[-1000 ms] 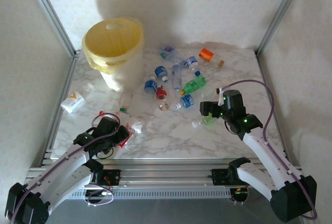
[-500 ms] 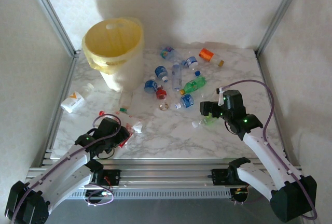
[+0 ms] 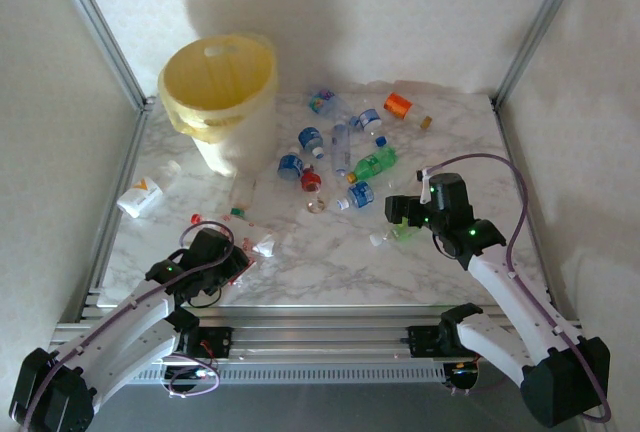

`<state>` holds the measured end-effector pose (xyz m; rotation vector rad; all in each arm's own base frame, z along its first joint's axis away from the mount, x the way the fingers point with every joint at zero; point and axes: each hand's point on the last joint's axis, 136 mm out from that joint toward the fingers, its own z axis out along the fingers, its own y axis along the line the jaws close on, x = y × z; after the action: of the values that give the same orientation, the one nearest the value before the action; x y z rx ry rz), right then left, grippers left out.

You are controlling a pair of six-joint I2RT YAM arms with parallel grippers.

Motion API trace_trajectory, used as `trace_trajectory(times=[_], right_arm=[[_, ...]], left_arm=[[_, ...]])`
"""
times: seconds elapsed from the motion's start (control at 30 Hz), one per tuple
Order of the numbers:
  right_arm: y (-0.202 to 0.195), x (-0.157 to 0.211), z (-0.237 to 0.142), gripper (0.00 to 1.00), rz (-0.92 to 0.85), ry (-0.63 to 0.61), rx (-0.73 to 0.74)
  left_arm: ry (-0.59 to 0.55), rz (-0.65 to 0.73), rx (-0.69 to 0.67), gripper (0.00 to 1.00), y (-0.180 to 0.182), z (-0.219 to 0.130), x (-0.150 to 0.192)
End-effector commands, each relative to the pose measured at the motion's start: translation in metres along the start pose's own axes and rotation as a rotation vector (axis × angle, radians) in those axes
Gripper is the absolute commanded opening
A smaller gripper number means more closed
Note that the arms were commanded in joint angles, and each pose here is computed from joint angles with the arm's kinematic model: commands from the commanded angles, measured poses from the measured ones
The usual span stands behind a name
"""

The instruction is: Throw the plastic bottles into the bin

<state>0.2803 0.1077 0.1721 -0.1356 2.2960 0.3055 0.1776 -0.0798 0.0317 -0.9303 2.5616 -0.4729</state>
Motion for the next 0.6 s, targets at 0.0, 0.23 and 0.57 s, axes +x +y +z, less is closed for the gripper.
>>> trace_trajectory(times=[0.0,0.23,0.57], right_arm=[[0.0069,-0.0049,-0.0025,0.99,-0.007,-0.006,-0.026],[0.0067,-0.0035,-0.0021,0.99,-0.008,0.001,-0.026],[0.0076,-0.0032,-0.0015,0.99,-0.005,0.003,-0.031]], left_arm=[[0.013,0.008,-0.005,0.68,0.0042,0.0034,0.0051],[0.010,0.011,0.004,0.62,0.0036,0.0045,0.0051],[0.006,0.014,0.018,0.54,0.0018,0.0035,0.0046]])
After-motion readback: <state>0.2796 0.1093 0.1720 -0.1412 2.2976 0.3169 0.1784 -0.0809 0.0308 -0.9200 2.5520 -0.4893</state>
